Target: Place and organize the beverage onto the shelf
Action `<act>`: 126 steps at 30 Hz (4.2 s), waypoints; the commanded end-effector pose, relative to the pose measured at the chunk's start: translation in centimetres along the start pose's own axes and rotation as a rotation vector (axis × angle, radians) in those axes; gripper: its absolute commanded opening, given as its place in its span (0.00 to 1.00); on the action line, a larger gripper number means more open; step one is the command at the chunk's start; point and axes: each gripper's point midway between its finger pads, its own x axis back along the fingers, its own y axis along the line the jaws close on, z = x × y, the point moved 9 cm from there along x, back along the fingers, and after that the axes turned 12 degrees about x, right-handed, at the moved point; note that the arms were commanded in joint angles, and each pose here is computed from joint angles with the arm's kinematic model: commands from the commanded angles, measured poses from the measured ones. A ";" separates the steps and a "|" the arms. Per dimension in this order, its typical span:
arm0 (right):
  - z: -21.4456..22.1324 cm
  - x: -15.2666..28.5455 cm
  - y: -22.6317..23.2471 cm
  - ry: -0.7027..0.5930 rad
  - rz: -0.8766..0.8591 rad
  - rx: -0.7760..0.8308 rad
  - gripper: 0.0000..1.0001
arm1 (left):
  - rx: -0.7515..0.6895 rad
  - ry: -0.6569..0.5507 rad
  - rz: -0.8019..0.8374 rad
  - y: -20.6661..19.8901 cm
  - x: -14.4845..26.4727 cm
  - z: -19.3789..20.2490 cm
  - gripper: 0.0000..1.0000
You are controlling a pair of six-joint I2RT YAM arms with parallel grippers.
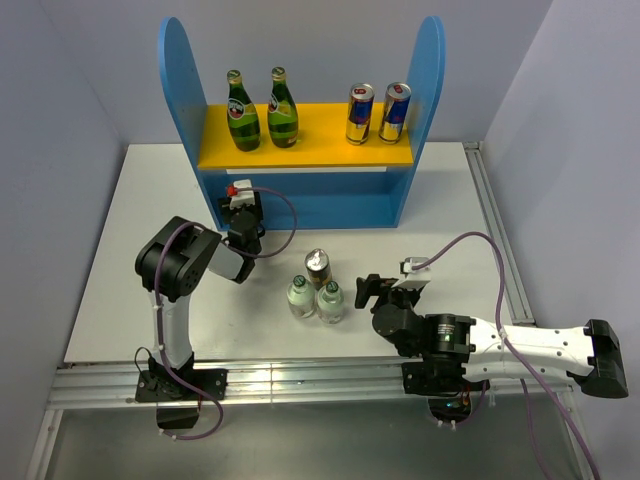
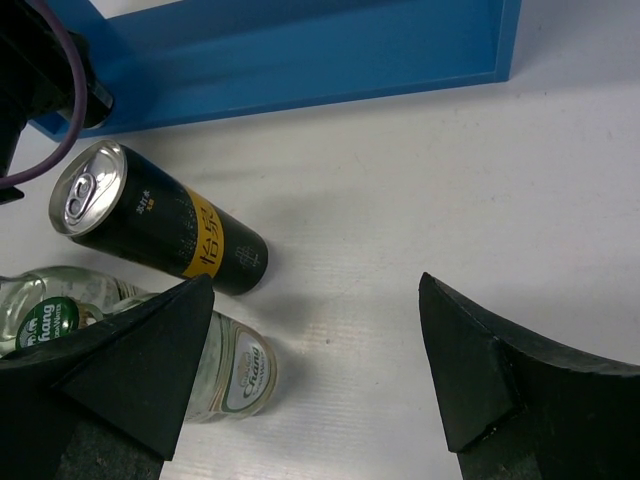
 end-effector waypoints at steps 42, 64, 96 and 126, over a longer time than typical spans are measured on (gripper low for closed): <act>-0.3 -0.2 0.0 -0.042 0.010 -0.019 0.89 | 0.352 -0.341 0.036 -3.5 -0.1 -8.8 0.68; -0.1 -0.2 0.3 -0.036 0.004 0.001 0.89 | 0.392 -0.290 0.073 -2.9 4.7 -15.6 0.99; -0.2 0.6 1.4 -0.033 -0.118 0.027 0.88 | 0.213 0.536 0.239 0.2 24.2 -6.1 0.97; 0.0 0.6 1.4 -0.038 -0.110 0.037 0.88 | 0.100 0.603 0.367 -8.6 26.6 0.6 0.97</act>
